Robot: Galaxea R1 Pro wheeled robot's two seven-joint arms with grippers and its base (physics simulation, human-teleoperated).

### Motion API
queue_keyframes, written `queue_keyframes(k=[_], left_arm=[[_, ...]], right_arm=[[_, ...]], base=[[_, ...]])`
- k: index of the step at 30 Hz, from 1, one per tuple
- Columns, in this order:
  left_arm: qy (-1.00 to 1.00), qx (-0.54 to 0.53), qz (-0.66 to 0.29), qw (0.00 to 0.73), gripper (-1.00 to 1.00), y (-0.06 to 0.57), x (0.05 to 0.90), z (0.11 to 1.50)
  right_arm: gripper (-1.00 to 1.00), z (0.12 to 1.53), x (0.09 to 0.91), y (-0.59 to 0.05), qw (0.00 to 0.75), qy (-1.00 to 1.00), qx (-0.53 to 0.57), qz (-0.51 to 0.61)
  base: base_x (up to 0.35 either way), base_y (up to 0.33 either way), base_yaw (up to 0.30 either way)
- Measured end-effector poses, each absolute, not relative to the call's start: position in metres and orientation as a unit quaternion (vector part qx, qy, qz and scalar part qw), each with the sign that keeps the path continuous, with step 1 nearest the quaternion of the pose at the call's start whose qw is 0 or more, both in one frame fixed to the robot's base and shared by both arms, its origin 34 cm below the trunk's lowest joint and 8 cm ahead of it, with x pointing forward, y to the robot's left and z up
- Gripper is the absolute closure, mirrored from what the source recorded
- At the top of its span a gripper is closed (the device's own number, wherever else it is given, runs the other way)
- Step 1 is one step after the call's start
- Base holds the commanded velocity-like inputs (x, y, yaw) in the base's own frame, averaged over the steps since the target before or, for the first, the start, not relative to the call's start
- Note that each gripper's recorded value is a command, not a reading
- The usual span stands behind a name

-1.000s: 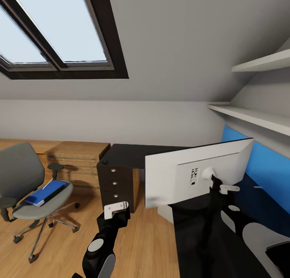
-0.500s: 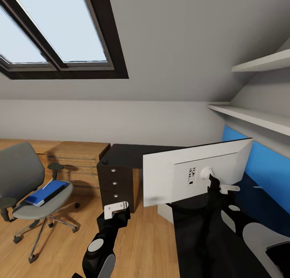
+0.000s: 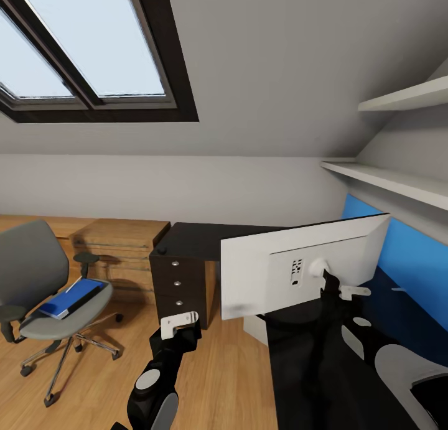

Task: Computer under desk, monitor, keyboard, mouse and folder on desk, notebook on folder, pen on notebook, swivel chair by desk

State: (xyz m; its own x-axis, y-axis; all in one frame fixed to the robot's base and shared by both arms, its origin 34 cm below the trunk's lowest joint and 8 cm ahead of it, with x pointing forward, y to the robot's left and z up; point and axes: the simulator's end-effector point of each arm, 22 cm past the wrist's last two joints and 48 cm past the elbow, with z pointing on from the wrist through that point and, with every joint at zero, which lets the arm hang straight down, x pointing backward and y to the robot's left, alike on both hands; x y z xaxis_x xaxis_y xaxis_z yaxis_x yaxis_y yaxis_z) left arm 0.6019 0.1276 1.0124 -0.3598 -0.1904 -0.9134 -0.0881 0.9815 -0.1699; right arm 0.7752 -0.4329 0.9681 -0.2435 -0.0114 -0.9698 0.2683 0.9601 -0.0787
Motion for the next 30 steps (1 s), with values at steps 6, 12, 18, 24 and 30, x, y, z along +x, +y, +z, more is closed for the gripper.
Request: queue_keyframes(k=[6, 12, 18, 24, 30], left_arm=[[0.823, -0.084, -0.046, 0.559, -1.0, 0.1276, 0.6019, 1.0123], [0.823, -0.084, -0.046, 0.559, -1.0, 0.1276, 0.6019, 1.0123], [0.824, -0.084, -0.046, 0.559, -1.0, 0.1275, 0.6019, 1.0123], [0.824, -0.084, -0.046, 0.559, -1.0, 0.1275, 0.6019, 1.0123], [0.824, -0.084, -0.046, 0.559, -1.0, 0.1276, 0.6023, 1.0118]], right_arm=[[1.0, 0.9683, 0.7757, -0.4315, 0.61, 0.78, 0.08, -0.113], [1.0, 0.9683, 0.7757, -0.4314, 0.61, 0.78, 0.08, -0.113], [1.0, 0.9683, 0.7757, -0.4314, 0.61, 0.78, 0.08, -0.113], [1.0, 0.9682, 0.7757, -0.4314, 0.61, 0.78, 0.08, -0.113], [1.0, 0.9677, 0.7764, -0.4307, 0.61, 0.781, 0.078, -0.113]], base=[[0.0, 0.0, 0.0], [0.0, 0.0, 0.0], [0.0, 0.0, 0.0], [0.0, 0.0, 0.0], [-0.218, 0.0, 0.0]])
